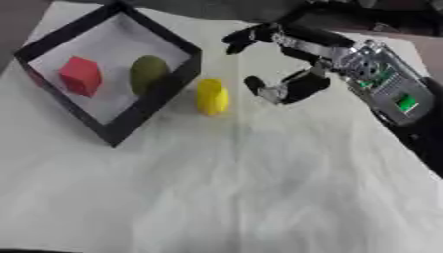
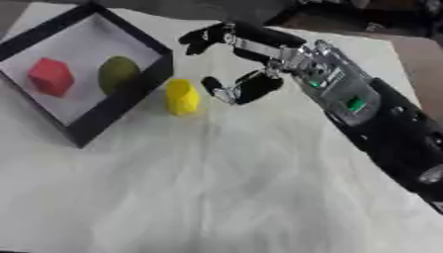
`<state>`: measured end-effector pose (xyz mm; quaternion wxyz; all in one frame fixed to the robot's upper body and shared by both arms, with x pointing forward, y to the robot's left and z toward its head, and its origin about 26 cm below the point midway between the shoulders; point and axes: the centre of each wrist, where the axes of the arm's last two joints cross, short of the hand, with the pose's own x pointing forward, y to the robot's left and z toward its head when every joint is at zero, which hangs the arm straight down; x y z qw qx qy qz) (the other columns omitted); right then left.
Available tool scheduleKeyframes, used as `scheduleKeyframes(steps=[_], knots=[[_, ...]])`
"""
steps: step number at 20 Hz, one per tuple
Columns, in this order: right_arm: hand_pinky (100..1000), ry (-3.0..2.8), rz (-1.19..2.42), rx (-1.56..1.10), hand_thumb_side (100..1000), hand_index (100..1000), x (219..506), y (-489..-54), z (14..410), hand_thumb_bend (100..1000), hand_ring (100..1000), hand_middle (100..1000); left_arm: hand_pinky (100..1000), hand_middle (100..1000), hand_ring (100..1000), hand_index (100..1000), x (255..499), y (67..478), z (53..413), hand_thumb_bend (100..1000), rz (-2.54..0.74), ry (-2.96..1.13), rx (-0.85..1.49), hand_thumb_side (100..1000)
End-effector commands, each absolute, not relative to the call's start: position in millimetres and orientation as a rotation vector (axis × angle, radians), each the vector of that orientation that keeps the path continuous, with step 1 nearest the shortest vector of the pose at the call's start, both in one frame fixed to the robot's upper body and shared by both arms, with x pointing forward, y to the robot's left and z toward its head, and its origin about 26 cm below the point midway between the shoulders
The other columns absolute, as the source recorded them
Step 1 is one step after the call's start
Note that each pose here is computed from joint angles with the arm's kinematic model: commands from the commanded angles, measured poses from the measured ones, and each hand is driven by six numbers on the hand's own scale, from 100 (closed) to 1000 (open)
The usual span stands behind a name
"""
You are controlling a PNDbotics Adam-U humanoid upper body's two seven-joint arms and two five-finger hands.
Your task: Pick up objects on the table and place them in the box.
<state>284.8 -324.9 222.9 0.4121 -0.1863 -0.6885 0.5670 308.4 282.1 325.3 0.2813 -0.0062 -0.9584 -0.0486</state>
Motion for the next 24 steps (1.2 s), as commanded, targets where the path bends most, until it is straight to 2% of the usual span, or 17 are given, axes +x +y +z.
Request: scheduleKeyframes(steps=[1,3,5,6,7,13,24], knots=[[1000,-1.703,1.446,-0.502,100,952,284,-324,232,100,833,781,958,904,684,808,307,282,333,215,-0.149,-2.586,-0.017,568],[1000,-1.689,1.432,-0.52,100,942,284,-323,231,100,824,765,958,903,684,808,307,282,332,216,-0.148,-2.585,-0.019,570],[1000,-1.681,1.417,-0.536,202,947,284,-322,230,100,833,767,959,903,683,808,307,282,332,215,-0.147,-2.583,-0.02,571],[1000,-1.679,1.41,-0.544,215,947,285,-321,229,100,833,767,959,903,683,808,307,282,332,215,-0.148,-2.582,-0.021,571],[1000,-1.68,1.403,-0.555,299,951,285,-320,229,100,837,767,959,903,683,808,307,282,332,216,-0.148,-2.582,-0.022,571],[1000,-1.677,1.376,-0.599,427,979,286,-316,227,100,857,786,959,903,683,807,308,280,332,217,-0.15,-2.58,-0.028,571],[1000,-1.556,1.387,-0.559,523,983,296,-315,214,100,865,782,960,903,682,803,308,278,332,217,-0.147,-2.58,-0.042,576]])
